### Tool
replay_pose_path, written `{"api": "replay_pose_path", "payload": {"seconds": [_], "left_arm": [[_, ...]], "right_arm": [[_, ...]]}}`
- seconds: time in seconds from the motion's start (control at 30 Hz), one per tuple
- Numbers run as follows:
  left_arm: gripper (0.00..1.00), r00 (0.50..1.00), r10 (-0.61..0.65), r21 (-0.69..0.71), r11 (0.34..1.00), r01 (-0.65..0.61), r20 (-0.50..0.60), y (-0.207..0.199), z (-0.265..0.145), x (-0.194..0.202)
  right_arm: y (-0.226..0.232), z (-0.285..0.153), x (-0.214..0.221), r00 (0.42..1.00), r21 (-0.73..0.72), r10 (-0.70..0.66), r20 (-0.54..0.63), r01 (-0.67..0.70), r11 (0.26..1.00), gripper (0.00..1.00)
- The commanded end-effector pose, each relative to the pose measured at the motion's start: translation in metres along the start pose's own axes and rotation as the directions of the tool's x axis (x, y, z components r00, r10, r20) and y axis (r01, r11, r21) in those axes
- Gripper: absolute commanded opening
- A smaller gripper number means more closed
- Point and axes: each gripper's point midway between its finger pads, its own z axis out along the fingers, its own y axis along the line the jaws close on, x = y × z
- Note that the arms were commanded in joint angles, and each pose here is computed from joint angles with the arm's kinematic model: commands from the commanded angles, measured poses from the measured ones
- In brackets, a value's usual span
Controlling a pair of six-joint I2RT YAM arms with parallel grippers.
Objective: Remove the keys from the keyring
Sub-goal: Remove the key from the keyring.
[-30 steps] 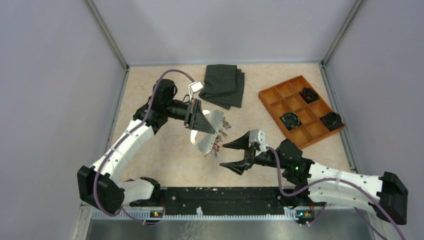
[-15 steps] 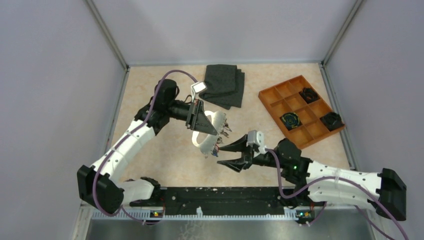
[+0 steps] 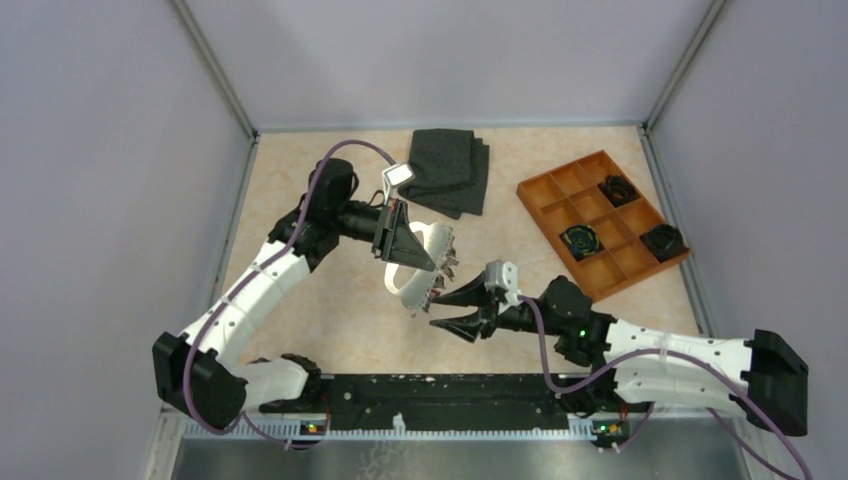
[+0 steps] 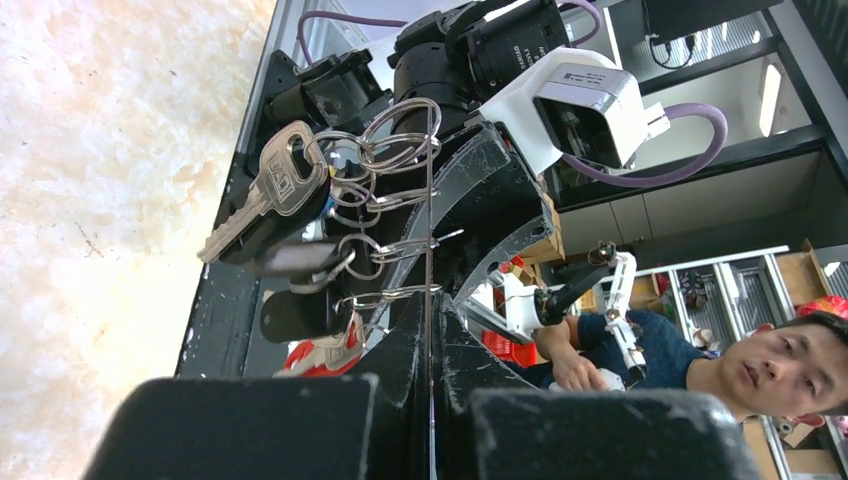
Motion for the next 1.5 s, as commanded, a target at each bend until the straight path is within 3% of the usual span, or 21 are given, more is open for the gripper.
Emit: {"api": "replay_pose_path", "payload": {"seconds": [0.0,1.47], "left_arm": [[0.00,0.995,0.101,0.035,0.994,-0.102,0.014,-0.031,-0.003,-0.007],[0.00,0.994,0.107,0.048,0.993,-0.107,0.009,-0.035,0.003,-0.006]], "right_arm": [[0.003,0.009,-0.035,0.995,-0.013,-0.035,0.096,0.037,0.999,0.42],[-0.008,0.022,-0.033,0.991,0.026,-0.027,0.131,0.024,0.999,0.35]]}}
